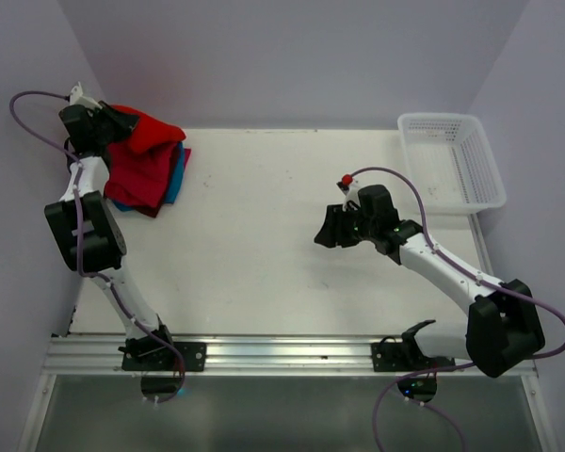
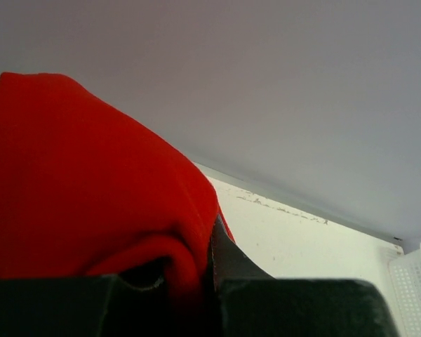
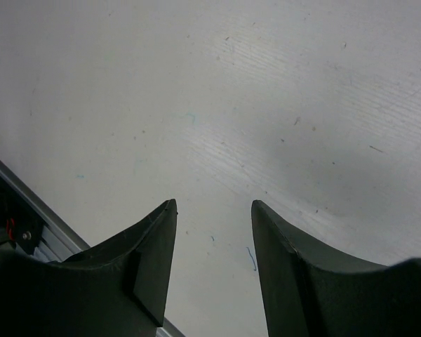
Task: Fold and stack the t-shirts
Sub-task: Put the neatly folded tshirt into the corner of the board with the left arm
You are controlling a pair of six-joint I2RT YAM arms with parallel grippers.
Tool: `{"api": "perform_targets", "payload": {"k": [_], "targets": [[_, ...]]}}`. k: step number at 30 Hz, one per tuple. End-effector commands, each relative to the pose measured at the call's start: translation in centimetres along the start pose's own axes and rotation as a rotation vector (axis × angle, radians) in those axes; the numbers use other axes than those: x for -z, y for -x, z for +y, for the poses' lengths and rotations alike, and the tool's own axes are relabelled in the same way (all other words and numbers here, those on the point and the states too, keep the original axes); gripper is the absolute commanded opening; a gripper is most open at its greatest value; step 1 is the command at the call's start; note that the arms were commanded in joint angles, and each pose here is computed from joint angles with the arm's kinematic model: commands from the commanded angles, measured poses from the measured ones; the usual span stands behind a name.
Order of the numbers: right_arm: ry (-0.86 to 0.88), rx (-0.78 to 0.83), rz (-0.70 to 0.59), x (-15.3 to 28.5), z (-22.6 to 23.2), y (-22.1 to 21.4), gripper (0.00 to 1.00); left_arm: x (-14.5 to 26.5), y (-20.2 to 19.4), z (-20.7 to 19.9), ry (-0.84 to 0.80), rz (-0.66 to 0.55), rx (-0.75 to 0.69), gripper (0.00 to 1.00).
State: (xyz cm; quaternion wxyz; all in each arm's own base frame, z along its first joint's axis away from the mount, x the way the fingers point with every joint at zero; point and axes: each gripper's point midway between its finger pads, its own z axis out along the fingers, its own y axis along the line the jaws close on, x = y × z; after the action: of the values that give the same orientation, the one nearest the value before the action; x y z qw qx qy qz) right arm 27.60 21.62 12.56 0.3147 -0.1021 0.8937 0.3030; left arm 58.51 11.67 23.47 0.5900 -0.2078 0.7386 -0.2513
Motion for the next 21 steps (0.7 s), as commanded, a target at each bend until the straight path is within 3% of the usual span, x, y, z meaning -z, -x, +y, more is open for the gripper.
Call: {"api": "perform_targets", "payload": {"k": [1, 10, 20, 21], "targets": [[0.006, 0.019, -0.011, 0.2, 0.1, 0.2, 0.50, 0.8, 3.1, -3.2, -0.066, -0.082, -0.102, 0.00], [0.043, 0.020, -0.016, 0.3, 0.9, 0.6, 0.50, 5.5, 2.1, -2.3, 0.072, -0.103, -0.092, 0.00], [0.091, 0.032, -0.062, 1.8, 2.2, 1.0, 0.50, 12.3, -0.1, 4.8, 0.382, -0.163, 0.017, 0.00], [0.096, 0.034, -0.062, 1.9, 2.3, 1.1, 0.50, 12.5, -0.4, 5.2, 0.401, -0.157, 0.029, 0.11]]}}
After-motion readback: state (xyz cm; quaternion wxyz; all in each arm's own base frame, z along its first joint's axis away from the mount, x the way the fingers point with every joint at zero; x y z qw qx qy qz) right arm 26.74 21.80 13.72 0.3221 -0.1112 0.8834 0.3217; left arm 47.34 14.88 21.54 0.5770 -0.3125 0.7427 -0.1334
